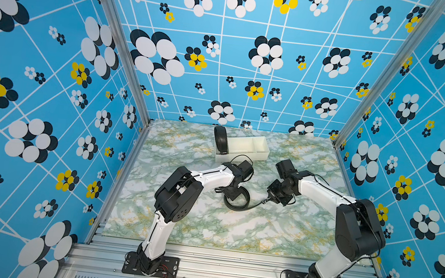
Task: Place the belts into the storage roll
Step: Roll the belt at the center of the board.
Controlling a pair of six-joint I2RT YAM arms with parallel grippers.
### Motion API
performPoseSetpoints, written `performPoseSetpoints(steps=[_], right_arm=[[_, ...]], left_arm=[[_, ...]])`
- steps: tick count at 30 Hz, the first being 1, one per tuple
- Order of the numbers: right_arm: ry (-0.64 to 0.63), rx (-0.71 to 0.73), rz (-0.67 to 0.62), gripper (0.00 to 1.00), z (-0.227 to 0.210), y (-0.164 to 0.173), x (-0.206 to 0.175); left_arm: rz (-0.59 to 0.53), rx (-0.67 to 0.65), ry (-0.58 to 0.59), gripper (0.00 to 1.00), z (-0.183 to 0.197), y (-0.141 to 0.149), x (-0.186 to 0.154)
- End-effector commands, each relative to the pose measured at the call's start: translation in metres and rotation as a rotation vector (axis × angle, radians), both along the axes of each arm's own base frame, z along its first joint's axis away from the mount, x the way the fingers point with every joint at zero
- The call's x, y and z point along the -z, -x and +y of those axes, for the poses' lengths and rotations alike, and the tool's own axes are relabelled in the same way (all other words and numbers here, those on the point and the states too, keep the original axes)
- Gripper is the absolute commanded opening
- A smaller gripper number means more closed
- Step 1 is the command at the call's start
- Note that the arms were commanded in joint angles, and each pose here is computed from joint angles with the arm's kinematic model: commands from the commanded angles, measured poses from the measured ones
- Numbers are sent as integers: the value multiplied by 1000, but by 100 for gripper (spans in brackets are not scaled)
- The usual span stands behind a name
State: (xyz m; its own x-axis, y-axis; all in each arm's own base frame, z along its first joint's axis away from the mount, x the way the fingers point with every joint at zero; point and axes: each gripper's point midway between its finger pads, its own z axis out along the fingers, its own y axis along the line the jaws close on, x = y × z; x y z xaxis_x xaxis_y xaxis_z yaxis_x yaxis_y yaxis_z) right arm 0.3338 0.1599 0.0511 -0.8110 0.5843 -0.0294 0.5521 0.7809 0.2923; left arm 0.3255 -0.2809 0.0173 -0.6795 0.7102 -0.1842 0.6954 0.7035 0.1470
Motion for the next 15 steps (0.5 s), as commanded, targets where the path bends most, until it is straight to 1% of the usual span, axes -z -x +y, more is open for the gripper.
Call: performPoseSetpoints(steps=[1,4,7,8,9,12,15], right_arm=[[47,-163,-47,14,4,-21,5],[-29,-171,-76,16,21,-35,11],[-146,-157,-94,22,41,-42,19],[-181,-153,-98,27,47,-44,22],[-215,-160,-101,35,54,-45,24],[-264,-184,-120,52,64,-47,23],[-263,-203,-133,56,63,-44,17]], left_arm=[[207,186,-28,0,-11,62,39],[209,194,-17,0,-21,64,42],[207,201,-2,0,-31,63,43],[204,206,-2,0,-33,63,44],[205,213,2,0,-35,63,44],[204,221,0,0,-37,61,46],[191,226,-17,0,-36,57,49]])
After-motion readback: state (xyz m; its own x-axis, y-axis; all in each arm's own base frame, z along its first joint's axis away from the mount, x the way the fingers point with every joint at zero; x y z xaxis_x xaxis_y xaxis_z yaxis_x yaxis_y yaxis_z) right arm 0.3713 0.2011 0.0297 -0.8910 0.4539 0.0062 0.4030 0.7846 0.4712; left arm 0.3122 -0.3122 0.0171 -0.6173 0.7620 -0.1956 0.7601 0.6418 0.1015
